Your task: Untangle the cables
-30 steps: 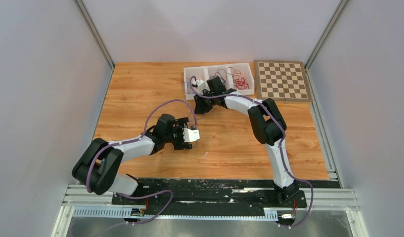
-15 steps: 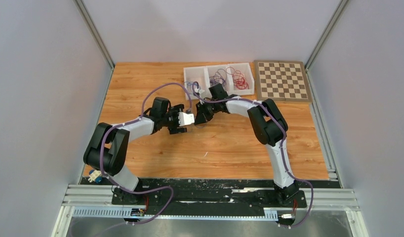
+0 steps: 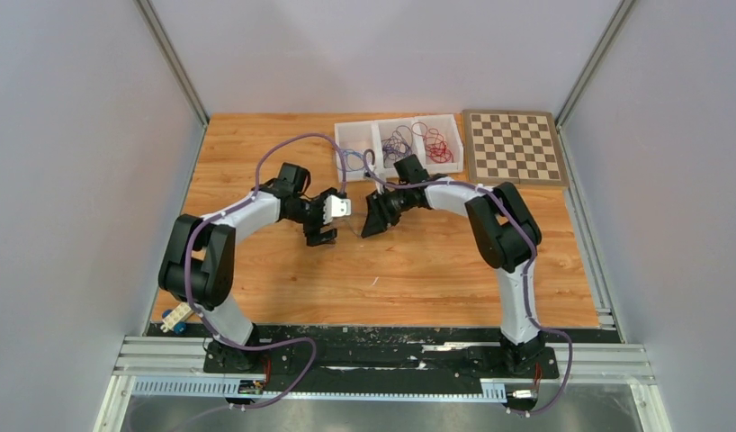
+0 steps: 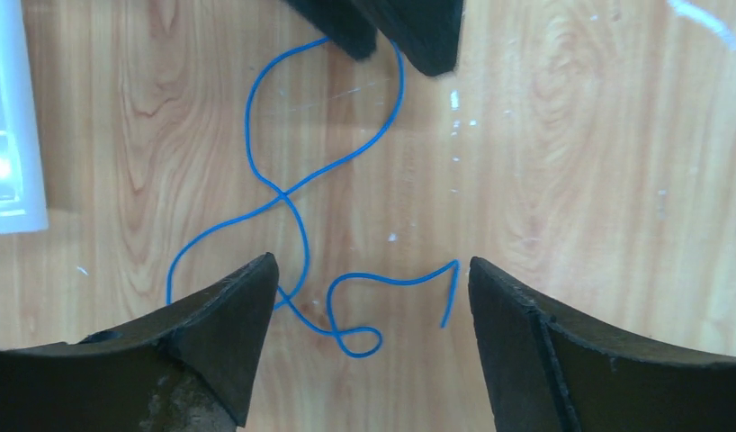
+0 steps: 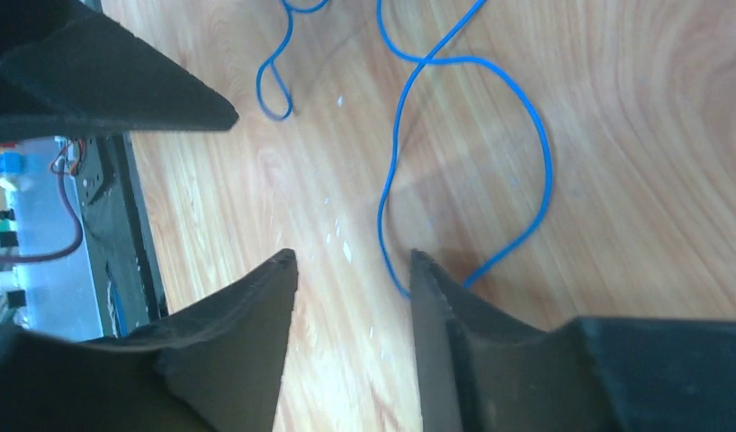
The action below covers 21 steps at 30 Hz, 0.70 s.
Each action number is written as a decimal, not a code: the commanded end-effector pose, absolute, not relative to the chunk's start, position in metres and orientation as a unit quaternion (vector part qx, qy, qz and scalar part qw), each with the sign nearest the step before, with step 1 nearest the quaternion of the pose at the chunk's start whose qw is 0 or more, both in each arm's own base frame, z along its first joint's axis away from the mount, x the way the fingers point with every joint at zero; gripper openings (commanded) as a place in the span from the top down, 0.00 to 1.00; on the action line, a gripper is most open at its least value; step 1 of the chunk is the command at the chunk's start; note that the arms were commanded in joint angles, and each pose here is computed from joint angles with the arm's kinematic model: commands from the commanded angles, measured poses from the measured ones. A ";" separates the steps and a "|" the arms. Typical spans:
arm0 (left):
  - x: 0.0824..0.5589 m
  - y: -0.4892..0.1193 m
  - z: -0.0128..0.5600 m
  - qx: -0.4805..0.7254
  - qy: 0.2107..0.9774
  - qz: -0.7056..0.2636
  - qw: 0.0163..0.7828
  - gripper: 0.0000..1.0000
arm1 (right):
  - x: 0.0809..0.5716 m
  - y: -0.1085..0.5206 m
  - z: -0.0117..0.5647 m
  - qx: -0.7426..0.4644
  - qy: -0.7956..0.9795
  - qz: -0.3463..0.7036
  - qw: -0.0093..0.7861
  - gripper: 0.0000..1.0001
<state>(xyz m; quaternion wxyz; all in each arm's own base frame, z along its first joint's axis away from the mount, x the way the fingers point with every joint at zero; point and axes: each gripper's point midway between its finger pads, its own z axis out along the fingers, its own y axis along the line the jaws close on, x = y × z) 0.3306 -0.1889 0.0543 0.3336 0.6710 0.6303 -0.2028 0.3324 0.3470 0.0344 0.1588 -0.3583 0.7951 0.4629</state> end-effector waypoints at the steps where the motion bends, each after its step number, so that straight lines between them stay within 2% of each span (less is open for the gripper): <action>1: 0.312 -0.190 0.094 0.618 0.651 -0.255 0.360 0.11 | 0.348 0.331 0.107 -0.386 0.763 0.457 0.246 0.41; 4: 0.315 -0.187 0.125 0.573 0.671 -0.263 0.390 0.05 | 0.358 0.331 0.129 -0.393 0.761 0.431 0.284 0.18; 8: 0.331 -0.167 0.167 0.468 0.714 -0.284 0.436 0.00 | 0.383 0.348 0.134 -0.373 0.790 0.362 0.325 0.04; 11: 0.350 -0.133 0.184 0.381 0.754 -0.262 0.467 0.00 | 0.392 0.369 0.130 -0.370 0.802 0.321 0.342 0.01; 16: 0.369 -0.085 0.199 0.252 0.797 -0.211 0.507 0.00 | 0.380 0.414 0.124 -0.415 0.787 0.281 0.360 0.00; 21: 0.371 -0.056 0.202 0.184 0.812 -0.184 0.522 0.00 | 0.385 0.436 0.096 -0.433 0.798 0.212 0.362 0.00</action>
